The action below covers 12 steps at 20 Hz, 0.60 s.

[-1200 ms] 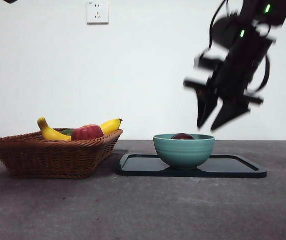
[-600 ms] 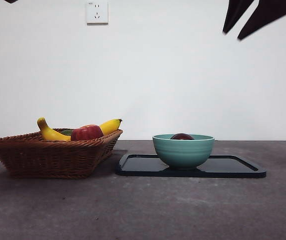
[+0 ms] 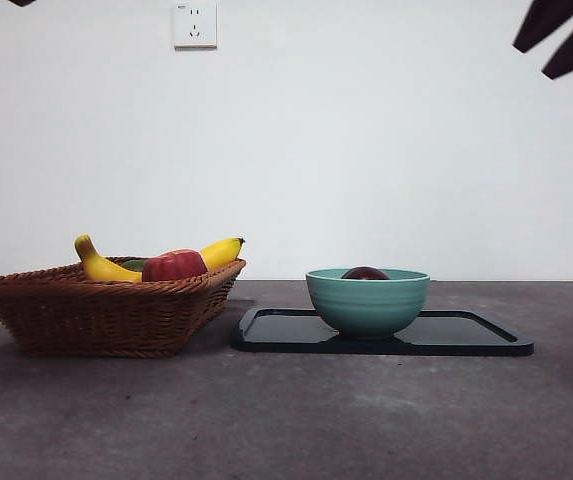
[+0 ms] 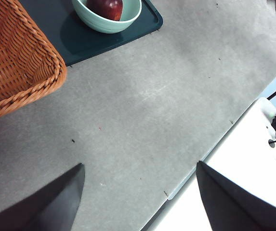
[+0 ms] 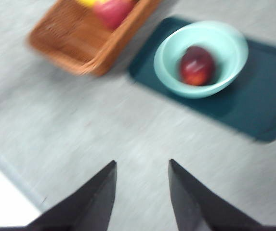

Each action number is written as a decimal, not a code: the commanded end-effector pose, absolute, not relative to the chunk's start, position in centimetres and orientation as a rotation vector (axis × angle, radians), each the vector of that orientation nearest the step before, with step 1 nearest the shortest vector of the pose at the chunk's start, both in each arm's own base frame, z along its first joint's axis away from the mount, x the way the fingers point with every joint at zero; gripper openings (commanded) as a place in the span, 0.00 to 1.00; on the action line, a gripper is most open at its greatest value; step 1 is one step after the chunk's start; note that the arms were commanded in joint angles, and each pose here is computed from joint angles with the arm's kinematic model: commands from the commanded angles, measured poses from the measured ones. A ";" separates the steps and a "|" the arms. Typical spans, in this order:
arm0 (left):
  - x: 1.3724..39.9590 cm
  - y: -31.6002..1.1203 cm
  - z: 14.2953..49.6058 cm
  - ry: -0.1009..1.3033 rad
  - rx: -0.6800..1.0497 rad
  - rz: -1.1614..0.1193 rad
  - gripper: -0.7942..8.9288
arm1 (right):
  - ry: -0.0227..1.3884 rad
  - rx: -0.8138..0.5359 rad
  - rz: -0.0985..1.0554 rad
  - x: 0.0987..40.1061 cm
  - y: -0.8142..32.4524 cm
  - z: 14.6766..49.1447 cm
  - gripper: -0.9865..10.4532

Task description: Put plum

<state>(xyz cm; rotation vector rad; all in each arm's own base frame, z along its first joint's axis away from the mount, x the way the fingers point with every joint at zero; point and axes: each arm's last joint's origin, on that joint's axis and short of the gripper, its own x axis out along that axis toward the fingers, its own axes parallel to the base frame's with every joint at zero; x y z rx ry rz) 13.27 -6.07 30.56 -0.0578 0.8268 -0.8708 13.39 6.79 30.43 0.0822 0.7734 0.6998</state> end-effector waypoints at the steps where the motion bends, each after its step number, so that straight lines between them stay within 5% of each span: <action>1: 13.4 -6.1 30.8 0.819 -0.058 -0.881 0.47 | 0.771 0.083 0.728 12.9 6.7 29.8 0.24; 12: 13.4 -6.1 30.8 0.820 -0.059 -0.881 0.47 | 0.763 0.083 0.729 12.4 6.5 29.5 0.24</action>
